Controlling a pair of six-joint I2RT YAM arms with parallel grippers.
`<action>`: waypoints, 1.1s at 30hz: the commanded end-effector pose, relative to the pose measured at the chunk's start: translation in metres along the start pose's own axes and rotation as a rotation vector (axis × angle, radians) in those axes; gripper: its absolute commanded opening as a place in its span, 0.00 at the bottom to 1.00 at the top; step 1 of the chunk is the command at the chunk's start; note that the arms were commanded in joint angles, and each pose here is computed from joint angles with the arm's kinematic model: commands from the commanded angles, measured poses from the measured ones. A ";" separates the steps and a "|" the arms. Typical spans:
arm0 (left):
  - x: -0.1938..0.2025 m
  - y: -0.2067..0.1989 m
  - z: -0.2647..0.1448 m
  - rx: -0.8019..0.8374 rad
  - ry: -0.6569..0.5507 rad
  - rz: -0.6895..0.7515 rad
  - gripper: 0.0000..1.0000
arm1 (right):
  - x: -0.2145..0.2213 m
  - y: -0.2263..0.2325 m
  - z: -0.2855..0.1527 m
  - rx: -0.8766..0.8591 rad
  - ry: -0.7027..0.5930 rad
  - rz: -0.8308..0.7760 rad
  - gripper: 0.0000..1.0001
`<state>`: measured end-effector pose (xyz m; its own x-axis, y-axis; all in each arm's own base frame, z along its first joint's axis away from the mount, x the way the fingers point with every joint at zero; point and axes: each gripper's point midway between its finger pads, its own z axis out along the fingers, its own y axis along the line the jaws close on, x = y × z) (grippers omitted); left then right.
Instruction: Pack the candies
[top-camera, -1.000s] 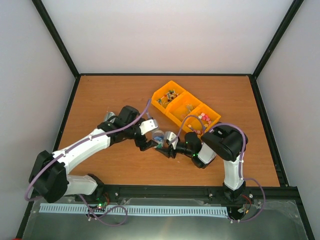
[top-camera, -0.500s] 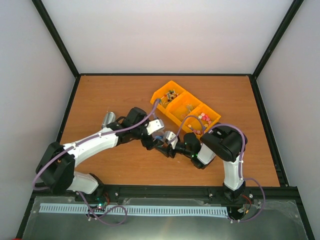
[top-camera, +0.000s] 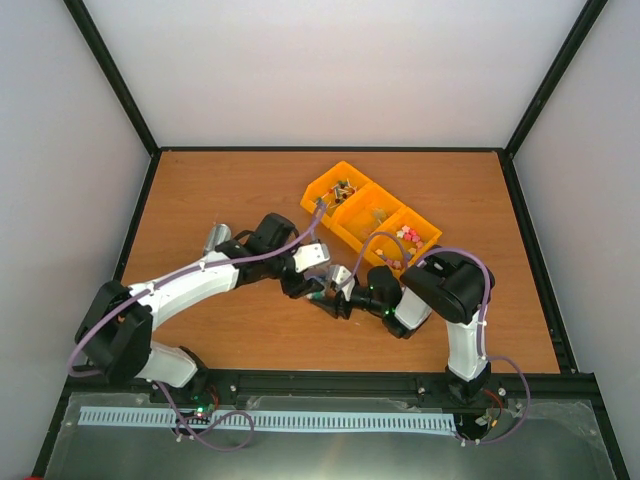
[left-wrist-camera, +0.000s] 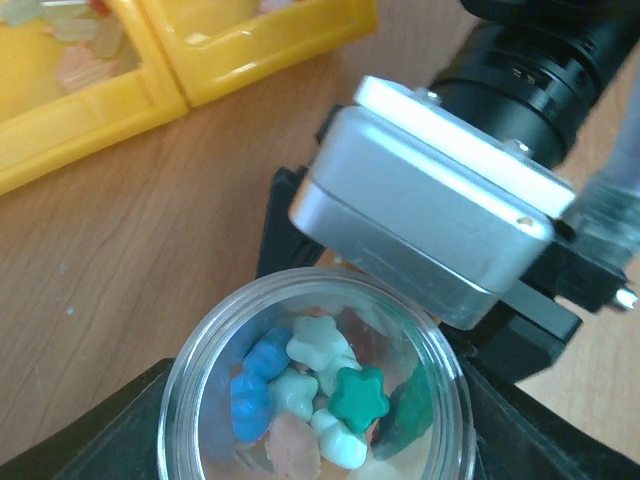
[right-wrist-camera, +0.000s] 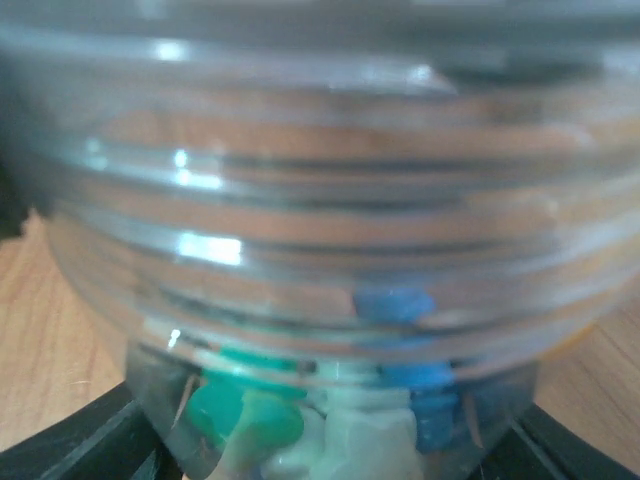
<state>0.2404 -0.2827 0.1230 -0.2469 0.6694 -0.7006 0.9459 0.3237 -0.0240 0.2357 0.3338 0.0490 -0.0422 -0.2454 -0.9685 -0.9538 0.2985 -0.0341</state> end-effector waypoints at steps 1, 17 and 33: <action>0.009 -0.042 -0.006 0.244 0.066 0.188 0.53 | -0.038 0.024 -0.006 -0.123 -0.134 -0.104 0.49; -0.016 -0.020 -0.021 0.235 0.031 0.182 0.93 | -0.048 0.013 -0.009 -0.057 -0.144 -0.080 0.43; -0.029 0.020 -0.019 -0.076 -0.105 -0.067 0.90 | -0.033 -0.024 0.001 0.136 -0.095 -0.013 0.44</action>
<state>0.2422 -0.2719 0.1403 -0.2798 0.6347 -0.7204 0.9367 0.3449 -0.0600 0.2482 0.3318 0.0651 -0.0366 -0.2147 -0.9760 -0.9248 0.3774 -0.0483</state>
